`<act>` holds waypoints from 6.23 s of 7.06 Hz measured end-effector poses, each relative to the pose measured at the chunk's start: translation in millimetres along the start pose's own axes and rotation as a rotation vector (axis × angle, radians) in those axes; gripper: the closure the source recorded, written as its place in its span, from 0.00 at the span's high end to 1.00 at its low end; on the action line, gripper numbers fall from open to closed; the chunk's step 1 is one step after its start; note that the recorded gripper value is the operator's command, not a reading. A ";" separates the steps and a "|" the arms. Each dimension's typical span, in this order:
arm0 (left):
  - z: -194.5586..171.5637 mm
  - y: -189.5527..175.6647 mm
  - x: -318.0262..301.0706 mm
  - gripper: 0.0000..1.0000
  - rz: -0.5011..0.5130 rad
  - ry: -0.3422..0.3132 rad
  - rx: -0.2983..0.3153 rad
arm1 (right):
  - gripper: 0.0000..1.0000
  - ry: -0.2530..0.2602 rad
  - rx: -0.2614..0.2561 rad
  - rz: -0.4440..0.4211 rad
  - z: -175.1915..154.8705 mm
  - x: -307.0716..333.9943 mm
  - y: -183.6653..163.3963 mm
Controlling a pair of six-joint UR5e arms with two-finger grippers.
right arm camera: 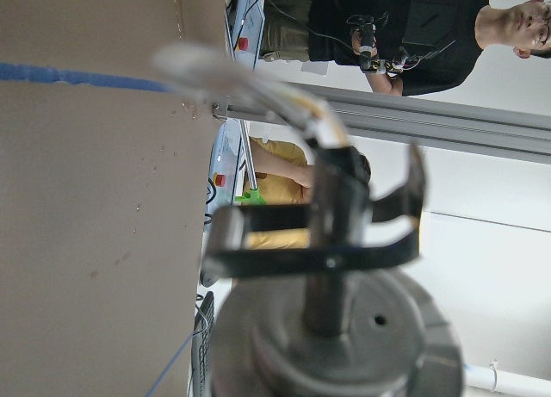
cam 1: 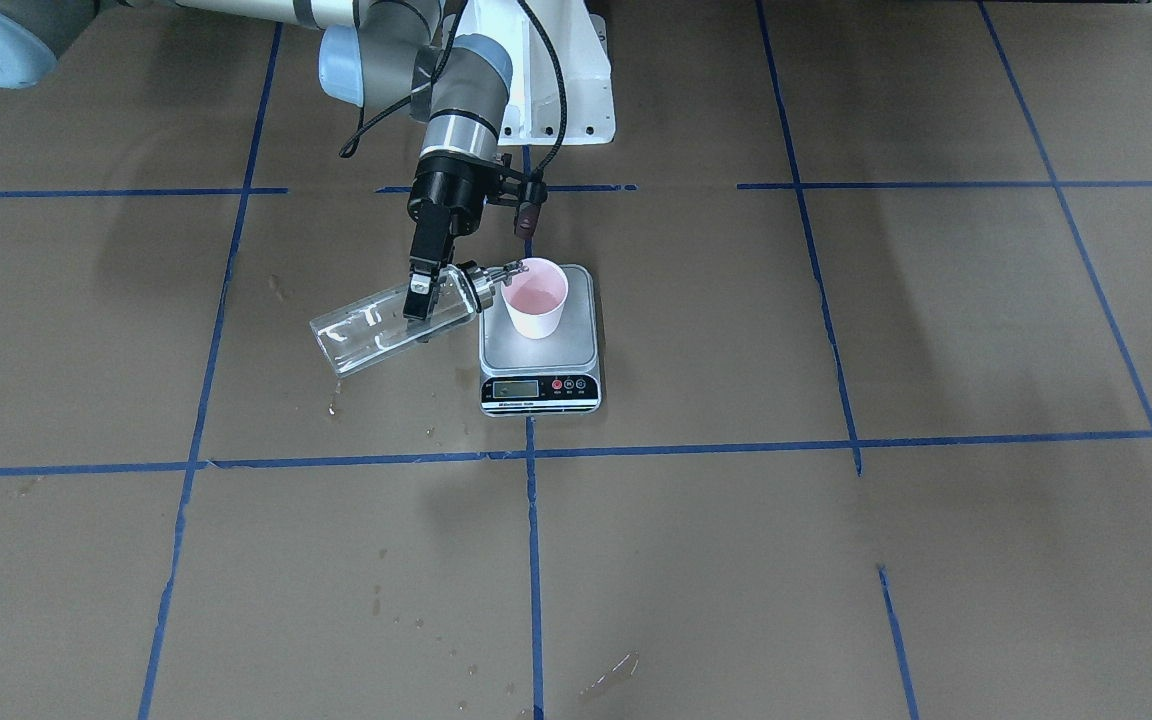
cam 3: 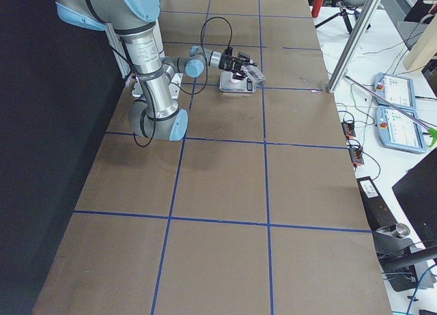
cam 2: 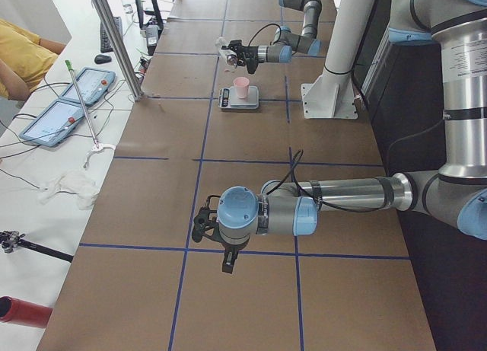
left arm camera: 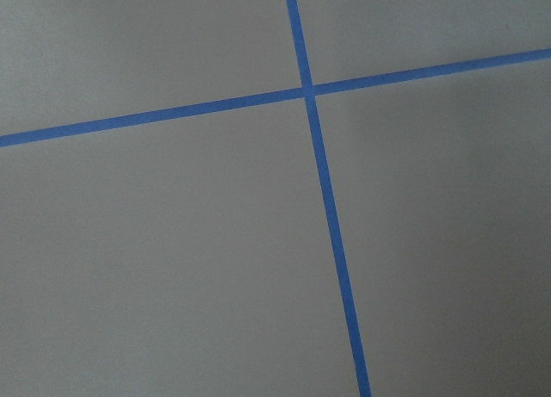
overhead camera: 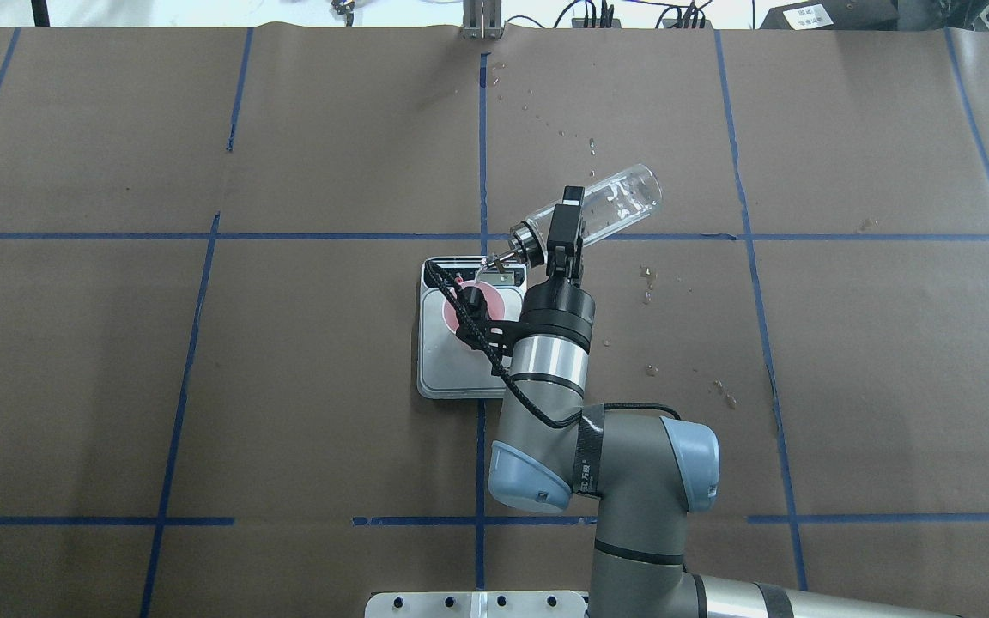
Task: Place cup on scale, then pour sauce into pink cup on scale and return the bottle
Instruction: 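Tilt the bottle spout down over the pink cup with the right gripper, then turn the bottle upright and carry it back with the right gripper, then lower the bottle onto the table with the right gripper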
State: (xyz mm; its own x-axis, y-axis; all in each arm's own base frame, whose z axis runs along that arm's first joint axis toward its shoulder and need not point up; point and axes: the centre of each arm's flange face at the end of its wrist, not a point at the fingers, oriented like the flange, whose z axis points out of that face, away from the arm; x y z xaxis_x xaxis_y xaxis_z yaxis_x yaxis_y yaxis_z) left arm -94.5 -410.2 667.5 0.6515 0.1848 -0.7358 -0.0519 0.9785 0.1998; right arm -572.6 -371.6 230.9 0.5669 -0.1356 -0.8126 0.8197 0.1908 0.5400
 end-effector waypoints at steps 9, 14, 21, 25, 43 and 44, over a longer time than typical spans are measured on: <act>-0.2 -0.1 0.0 1.00 0.001 0.000 0.001 | 0.00 0.080 -0.011 -0.135 3.1 -6.4 8.8; -0.2 -0.1 0.0 1.00 0.002 0.000 0.001 | 0.00 0.082 -0.011 -0.130 3.6 -5.4 8.8; -0.4 0.0 -0.1 1.00 0.002 0.000 0.002 | 0.00 0.082 -0.010 -0.127 3.6 -5.2 8.9; -0.2 -0.1 0.0 1.00 0.002 0.000 0.001 | 0.00 0.000 0.057 0.135 0.0 5.7 13.0; -1.8 -0.5 2.1 1.00 0.009 -0.001 0.005 | 0.01 -0.568 -0.234 1.610 22.5 -35.9 267.6; -1.9 -0.6 2.2 1.00 0.009 -0.001 0.005 | 0.02 -0.552 -0.233 1.605 24.5 -42.0 273.0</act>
State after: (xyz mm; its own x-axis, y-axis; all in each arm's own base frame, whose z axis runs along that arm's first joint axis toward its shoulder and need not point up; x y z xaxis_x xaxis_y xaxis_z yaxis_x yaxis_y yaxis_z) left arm -94.4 -410.2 664.5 0.6518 0.1936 -0.7332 -0.0541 0.9763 0.2097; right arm -370.6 -337.7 417.9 0.7471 0.0337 0.6639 -0.5554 0.5805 0.5955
